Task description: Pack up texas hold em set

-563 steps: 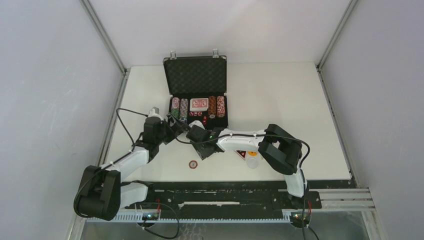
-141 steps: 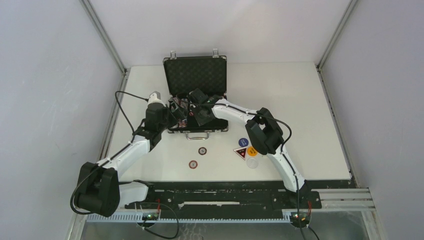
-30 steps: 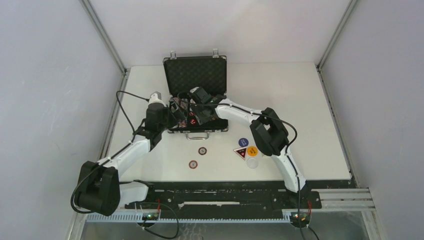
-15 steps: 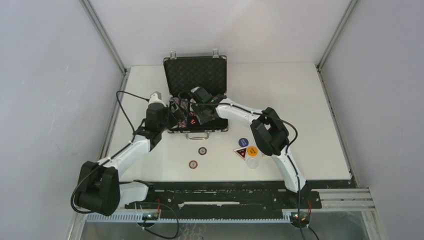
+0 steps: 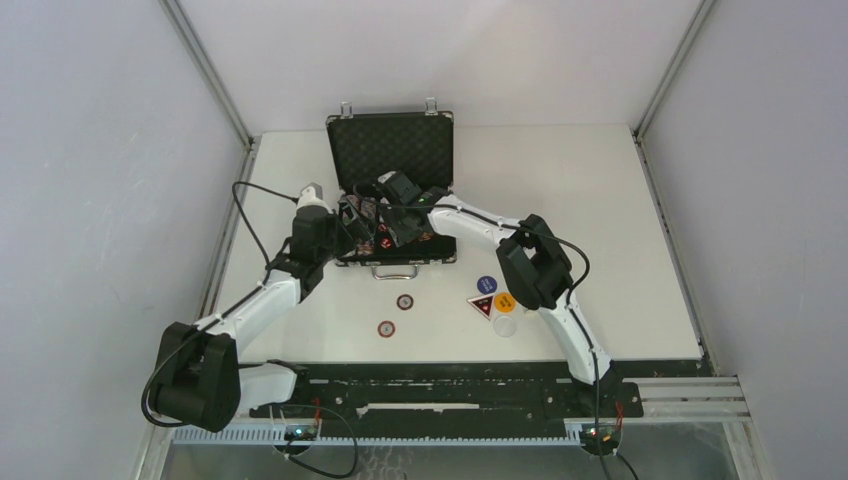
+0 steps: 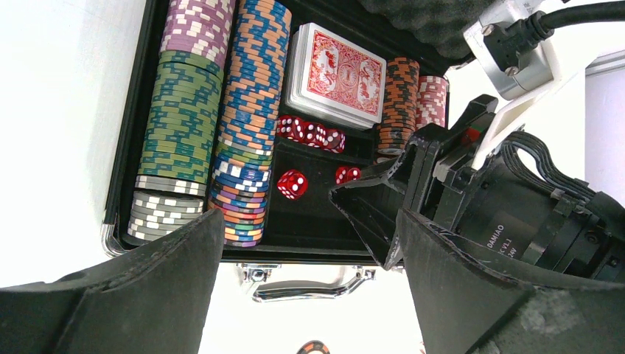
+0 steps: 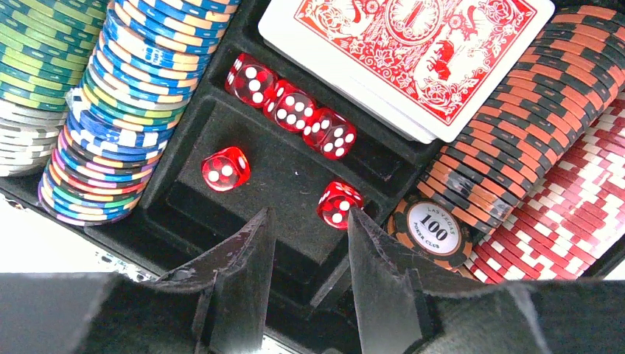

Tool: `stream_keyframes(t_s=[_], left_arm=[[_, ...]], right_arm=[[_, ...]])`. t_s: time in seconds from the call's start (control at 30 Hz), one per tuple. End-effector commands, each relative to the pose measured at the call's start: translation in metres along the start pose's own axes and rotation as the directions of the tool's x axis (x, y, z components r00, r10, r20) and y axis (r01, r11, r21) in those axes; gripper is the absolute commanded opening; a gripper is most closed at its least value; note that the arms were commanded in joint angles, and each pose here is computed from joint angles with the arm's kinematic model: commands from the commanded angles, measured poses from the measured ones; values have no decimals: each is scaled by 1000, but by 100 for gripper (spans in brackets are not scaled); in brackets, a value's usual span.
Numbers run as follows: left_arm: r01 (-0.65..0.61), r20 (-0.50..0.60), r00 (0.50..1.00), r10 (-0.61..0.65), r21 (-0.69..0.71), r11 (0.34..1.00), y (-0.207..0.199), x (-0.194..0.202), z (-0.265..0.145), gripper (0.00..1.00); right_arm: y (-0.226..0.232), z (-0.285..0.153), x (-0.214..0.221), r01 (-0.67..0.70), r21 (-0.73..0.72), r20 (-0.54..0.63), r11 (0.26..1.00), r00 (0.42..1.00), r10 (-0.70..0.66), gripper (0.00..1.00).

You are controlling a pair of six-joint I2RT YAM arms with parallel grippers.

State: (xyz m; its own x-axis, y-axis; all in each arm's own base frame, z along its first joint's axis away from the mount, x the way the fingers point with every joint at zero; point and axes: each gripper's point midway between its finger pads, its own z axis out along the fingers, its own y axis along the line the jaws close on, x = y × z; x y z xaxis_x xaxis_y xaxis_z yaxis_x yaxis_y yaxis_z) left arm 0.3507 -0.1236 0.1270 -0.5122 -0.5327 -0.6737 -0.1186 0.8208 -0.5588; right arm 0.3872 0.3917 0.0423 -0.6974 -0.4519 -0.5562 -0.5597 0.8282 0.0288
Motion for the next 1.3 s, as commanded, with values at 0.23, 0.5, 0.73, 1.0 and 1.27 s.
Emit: stream_keyframes(t_s=[0.23,0.5,0.73,1.0,1.27], left_arm=[[-13,7,1000,13,10,1000,0,-1,1,91],[-11,9,1000,11,15,1000,-1,-2,0,91],[-12,13,1000,11,16,1000,-2,-3,-1,91],[-14,14,1000,14,12,1000,-1,-3,-1,91],[-14,13,1000,14,7,1000,0,-3,-1,91]], right_arm=[[13,-10,-4,36,-38,23,999,999,-35,49],[7,-32,-25,16,-14,105,1000,994,-14,49],[1,-33,-30,-10,0,129,1000,992,9,49],[1,-14,-22,-21,-14,88,1000,996,22,49],[1,-2,-10,-16,-12,47,1000,999,16,49]])
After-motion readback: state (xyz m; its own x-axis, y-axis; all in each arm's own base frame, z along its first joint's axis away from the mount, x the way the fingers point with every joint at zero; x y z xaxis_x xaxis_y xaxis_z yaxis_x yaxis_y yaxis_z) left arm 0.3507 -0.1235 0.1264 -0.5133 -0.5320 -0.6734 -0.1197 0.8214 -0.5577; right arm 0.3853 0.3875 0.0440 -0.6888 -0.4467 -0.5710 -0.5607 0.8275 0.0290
